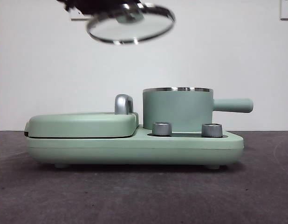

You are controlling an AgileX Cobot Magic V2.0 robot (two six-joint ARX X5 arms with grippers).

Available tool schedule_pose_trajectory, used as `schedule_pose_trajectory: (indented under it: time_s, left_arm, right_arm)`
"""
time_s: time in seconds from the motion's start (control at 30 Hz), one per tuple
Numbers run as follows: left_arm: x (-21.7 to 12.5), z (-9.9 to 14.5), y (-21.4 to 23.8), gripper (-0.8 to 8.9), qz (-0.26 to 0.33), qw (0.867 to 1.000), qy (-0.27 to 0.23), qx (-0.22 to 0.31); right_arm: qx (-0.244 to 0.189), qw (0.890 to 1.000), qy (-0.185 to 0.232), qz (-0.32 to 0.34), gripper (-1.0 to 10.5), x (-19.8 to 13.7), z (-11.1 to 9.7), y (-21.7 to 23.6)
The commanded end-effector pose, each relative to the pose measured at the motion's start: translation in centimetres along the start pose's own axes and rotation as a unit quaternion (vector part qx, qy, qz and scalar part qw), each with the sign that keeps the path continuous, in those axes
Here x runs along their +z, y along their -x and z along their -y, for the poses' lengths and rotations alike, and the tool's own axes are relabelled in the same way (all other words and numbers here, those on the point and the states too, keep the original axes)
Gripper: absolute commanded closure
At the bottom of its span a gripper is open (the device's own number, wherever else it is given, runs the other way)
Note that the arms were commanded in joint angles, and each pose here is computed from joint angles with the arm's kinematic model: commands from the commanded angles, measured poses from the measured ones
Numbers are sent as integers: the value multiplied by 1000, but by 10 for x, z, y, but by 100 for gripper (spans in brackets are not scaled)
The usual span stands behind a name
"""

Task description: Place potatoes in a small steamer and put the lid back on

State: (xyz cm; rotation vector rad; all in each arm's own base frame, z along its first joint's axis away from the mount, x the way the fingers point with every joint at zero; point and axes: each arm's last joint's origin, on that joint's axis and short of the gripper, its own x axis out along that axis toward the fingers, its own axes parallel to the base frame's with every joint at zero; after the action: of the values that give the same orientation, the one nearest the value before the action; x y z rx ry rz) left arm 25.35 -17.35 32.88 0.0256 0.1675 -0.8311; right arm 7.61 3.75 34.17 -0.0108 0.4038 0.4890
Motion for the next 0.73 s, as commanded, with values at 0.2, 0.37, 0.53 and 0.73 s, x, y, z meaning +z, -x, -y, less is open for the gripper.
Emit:
schedule_pose_trajectory:
  time_s: [0.2,0.37,0.53,0.73]
  left_arm:
    - [14,-3,-54,804,11,1000,-12,-13]
    - [16,-9,-84,804,9,1000,-24,-14]
    - [14,-14,-108,804,5,999,-42,-14]
    - [8,-19,-128,804,5,998,-67,-14]
  right_arm:
    - [3,1000,-5,3,622,2,-1,1]
    - [3,1000,-6,3,622,2,-1,1]
    - [3,1000,-8,3,622,2,-1,1]
    - [3,1000,-15,3,622,2,-1,1]
